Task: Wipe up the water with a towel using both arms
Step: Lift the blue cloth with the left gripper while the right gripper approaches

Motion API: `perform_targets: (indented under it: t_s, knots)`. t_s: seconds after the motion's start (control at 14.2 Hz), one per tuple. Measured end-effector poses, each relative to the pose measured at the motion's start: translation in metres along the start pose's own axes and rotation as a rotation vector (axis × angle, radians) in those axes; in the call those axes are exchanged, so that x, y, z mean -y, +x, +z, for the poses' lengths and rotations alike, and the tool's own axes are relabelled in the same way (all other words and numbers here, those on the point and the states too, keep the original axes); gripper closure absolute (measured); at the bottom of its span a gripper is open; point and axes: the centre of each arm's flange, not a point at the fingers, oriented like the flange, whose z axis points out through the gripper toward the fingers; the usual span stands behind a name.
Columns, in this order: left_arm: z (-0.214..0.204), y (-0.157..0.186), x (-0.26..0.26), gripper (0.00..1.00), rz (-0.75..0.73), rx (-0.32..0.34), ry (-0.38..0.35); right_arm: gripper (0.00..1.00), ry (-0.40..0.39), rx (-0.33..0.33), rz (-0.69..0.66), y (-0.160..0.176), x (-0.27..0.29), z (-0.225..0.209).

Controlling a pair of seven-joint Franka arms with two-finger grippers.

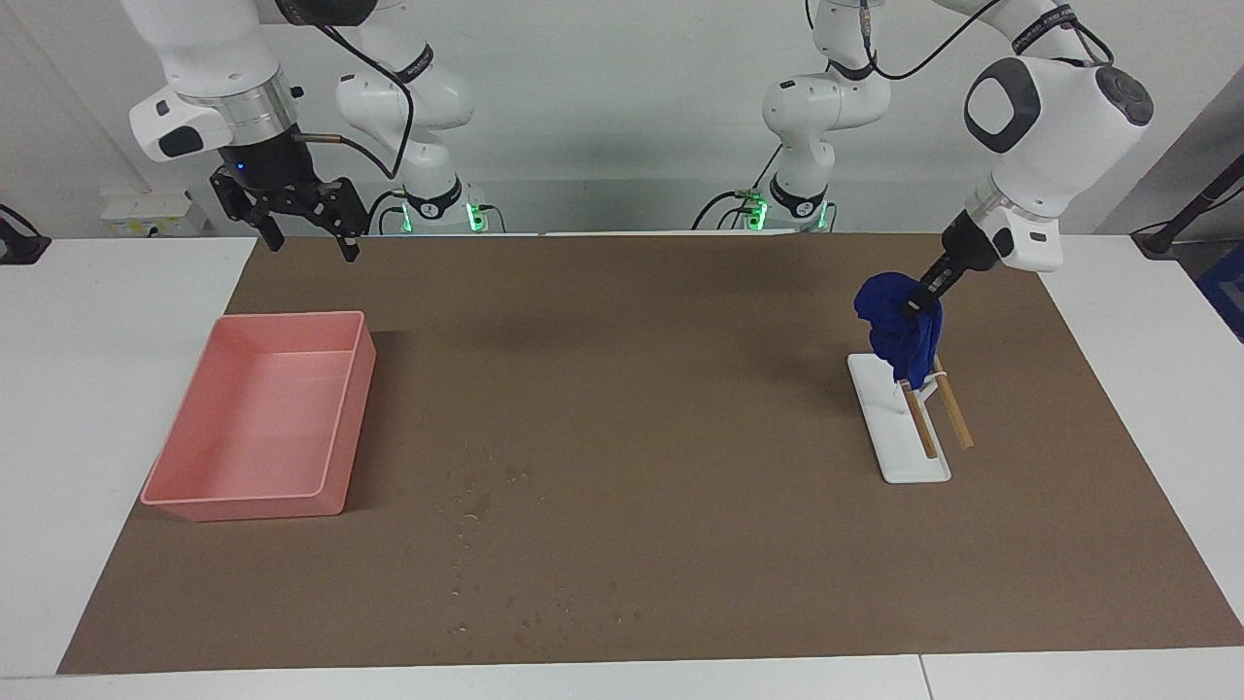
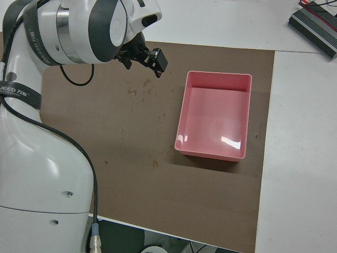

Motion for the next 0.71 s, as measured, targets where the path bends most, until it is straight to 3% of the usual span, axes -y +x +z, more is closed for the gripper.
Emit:
perform_targets:
  t_s: [0.14, 0.42, 0.57, 0.71]
  knots:
    - [0.003, -0.018, -0.015, 0.81, -0.045, 0.007, 0.001, 0.01, 0.014, 0.006, 0.039, -0.001, 0.004, 0.001]
    - [0.002, -0.049, -0.037, 0.81, -0.205, 0.078, -0.041, 0.01, 0.148, 0.056, 0.259, -0.004, 0.031, 0.002]
    - [0.006, -0.086, -0.061, 0.81, -0.306, 0.099, -0.030, 0.03, 0.190, 0.065, 0.368, -0.008, 0.057, 0.002]
    - [0.013, -0.152, -0.098, 0.81, -0.386, 0.104, -0.007, 0.03, 0.272, 0.091, 0.533, -0.011, 0.093, 0.002]
